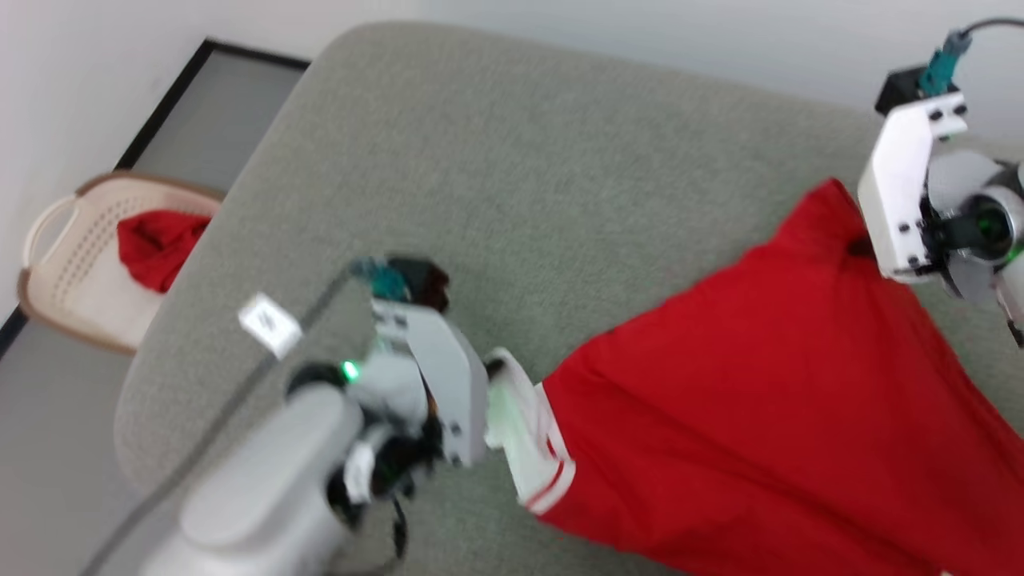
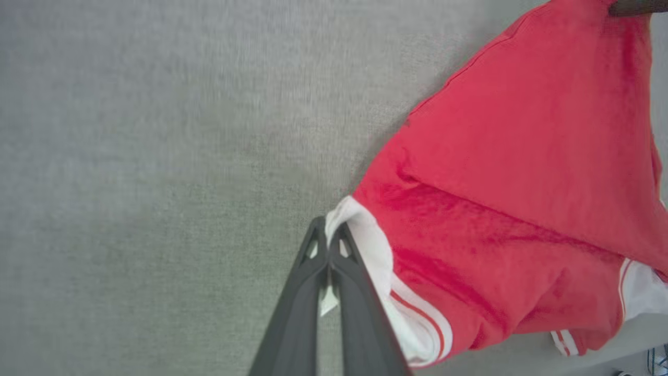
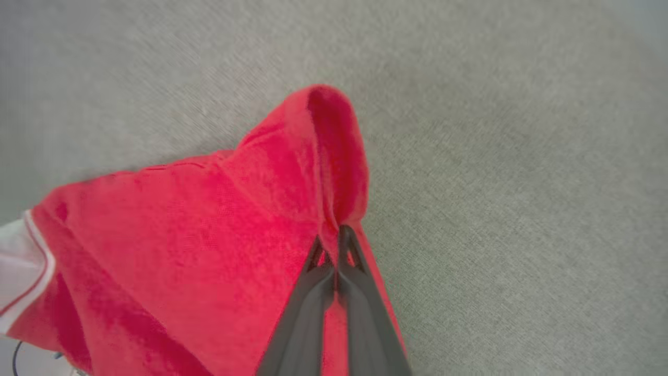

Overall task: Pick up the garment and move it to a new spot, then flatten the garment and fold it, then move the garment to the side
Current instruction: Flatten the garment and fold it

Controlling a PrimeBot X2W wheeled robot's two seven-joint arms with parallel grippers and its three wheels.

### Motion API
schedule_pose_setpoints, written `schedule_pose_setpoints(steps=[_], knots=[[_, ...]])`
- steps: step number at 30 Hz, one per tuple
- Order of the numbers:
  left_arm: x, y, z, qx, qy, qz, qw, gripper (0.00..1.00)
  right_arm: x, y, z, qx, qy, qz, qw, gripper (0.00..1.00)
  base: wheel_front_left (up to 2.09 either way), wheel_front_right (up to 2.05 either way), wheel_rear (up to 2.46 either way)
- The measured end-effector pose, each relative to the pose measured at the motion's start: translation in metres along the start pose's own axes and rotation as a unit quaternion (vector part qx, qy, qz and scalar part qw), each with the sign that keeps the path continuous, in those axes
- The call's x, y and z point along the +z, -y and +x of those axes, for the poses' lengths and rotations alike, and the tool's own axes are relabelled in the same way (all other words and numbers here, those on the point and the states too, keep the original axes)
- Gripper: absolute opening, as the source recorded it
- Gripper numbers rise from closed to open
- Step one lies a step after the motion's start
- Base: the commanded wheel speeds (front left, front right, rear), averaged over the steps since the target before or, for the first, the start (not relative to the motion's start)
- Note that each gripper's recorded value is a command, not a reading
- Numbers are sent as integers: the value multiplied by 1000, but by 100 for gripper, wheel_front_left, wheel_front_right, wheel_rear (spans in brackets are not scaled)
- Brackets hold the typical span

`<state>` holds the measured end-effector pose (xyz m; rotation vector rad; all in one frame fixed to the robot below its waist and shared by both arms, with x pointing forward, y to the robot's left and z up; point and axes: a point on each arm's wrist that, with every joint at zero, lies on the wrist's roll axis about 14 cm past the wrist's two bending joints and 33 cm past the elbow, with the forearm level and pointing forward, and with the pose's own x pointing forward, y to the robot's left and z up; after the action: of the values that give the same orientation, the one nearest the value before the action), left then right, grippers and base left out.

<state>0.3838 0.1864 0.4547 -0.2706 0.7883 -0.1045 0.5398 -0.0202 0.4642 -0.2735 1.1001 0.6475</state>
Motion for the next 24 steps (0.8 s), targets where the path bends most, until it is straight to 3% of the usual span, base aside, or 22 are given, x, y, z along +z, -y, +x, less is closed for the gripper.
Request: schedule_pose_setpoints(steps=[6, 11, 17, 24], knots=[[74, -1, -27, 13, 20, 68, 997, 0, 40, -11, -54, -13, 101, -7, 995, 0, 0, 0, 0], [149, 4, -47, 34, 77, 122, 989, 0, 69, -10, -104, -32, 195, -7, 980, 0, 0, 0, 0], [229, 23, -67, 49, 154, 170, 972, 0, 93, -3, -162, -74, 298, -21, 951, 0, 0, 0, 0], [305, 56, -93, 50, 253, 190, 947, 0, 96, 18, -215, -123, 379, -9, 917, 0, 0, 0, 0]])
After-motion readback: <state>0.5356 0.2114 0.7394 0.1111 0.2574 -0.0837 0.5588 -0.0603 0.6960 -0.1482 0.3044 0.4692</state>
